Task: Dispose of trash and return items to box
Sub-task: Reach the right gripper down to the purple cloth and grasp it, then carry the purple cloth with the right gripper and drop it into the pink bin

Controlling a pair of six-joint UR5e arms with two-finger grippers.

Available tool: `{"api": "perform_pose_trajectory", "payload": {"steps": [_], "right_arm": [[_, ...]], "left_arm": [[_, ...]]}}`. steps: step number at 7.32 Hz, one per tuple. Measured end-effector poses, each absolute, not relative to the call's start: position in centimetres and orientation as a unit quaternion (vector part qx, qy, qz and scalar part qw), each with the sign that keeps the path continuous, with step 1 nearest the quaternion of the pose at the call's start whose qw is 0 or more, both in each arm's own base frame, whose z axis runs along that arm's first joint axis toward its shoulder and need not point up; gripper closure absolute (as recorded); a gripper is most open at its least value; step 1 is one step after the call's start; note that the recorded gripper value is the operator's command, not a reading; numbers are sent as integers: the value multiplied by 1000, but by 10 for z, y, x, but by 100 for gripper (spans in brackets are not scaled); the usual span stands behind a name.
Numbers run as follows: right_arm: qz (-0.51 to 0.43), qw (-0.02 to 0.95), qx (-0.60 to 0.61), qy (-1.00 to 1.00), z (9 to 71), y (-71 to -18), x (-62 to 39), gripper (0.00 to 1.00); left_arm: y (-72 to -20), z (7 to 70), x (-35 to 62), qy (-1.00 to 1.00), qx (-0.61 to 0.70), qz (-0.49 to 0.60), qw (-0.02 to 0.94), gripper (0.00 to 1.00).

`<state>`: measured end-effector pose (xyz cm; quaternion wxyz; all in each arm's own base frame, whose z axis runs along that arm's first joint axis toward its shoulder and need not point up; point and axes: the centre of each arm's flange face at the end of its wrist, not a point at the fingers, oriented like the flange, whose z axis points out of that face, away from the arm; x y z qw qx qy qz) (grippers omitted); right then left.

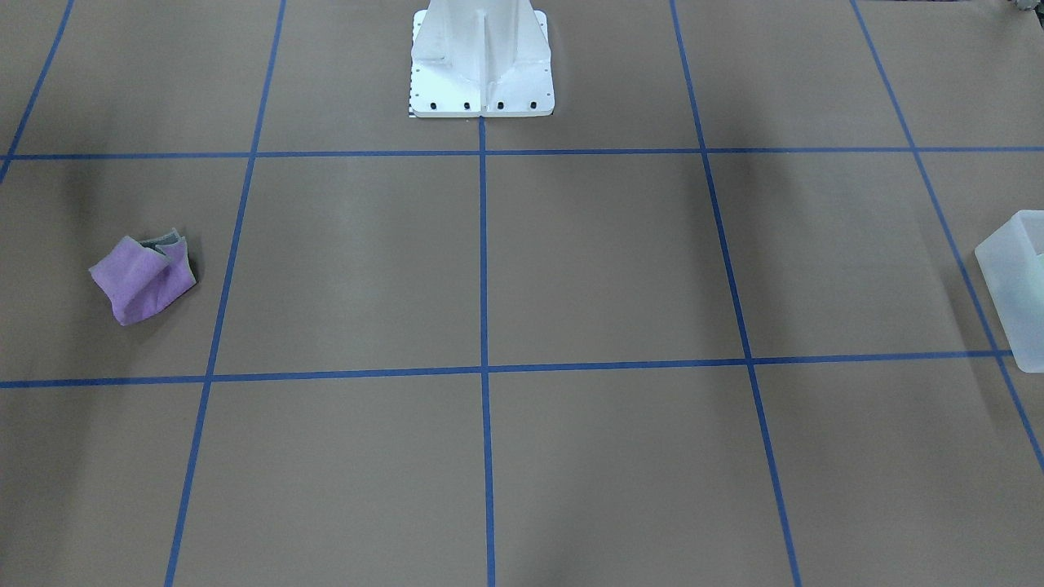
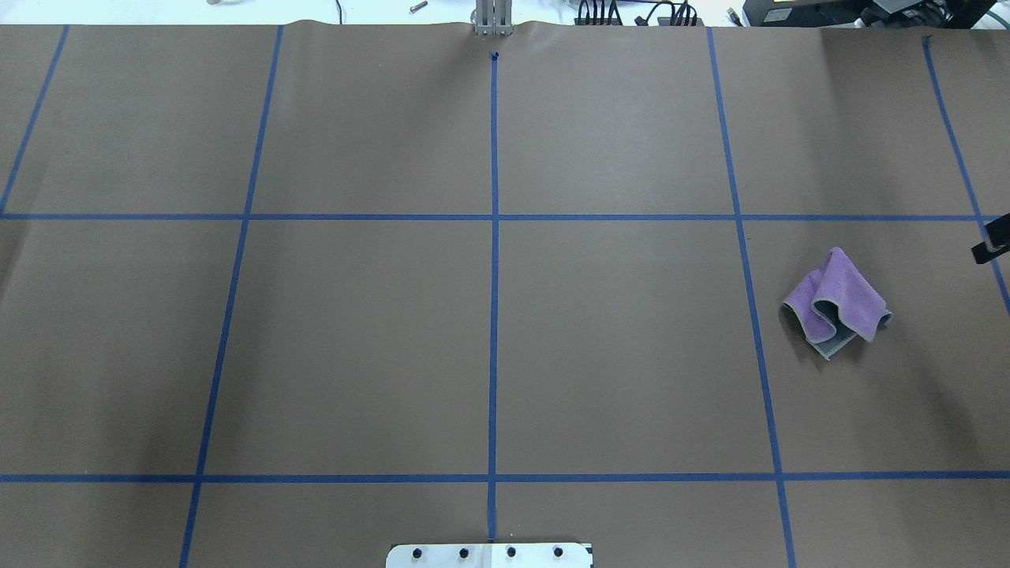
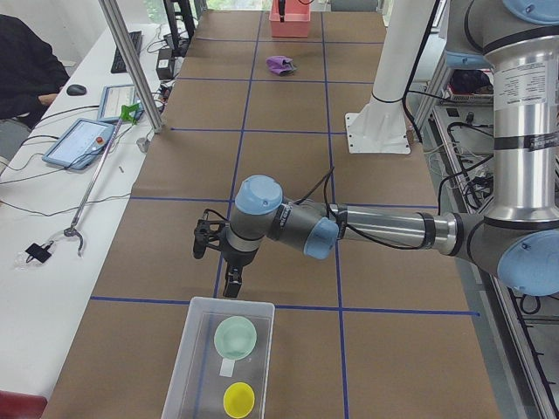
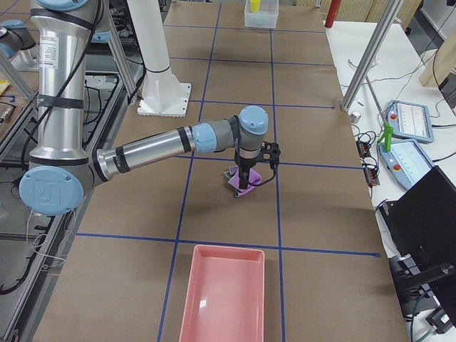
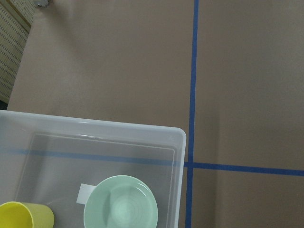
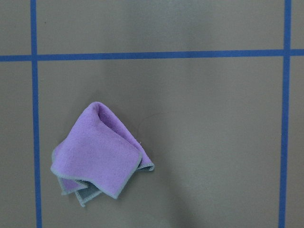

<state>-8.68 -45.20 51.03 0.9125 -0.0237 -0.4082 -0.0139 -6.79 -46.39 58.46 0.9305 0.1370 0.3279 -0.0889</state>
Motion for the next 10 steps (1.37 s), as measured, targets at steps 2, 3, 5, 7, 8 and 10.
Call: {"api": "perform_pose_trajectory", "payload": {"steps": [2,3,5,7,8,10], "right_arm": [[-20,906,-28,-422,535,-466,-160,0],[-14,903,-35,-428,536,-468,-192,0],[-13,903,-40,-428,531,-480,-233,0],[-15,909,-27,-415,528,-493,-252,1],[-15,912,-27,-410,530,-495,-258,25],[-15,915,-33,-401,539,-494,-263,100]], "left_arm": [[-461,579,-66,329,138,-88,930,2],[-461,577,-66,330,138,-88,930,2],[-461,574,-65,332,139,-89,929,2],[-460,571,-65,334,140,-90,928,2],[-461,571,-65,335,140,-91,927,2],[-461,567,-64,336,142,-92,926,2]]}}
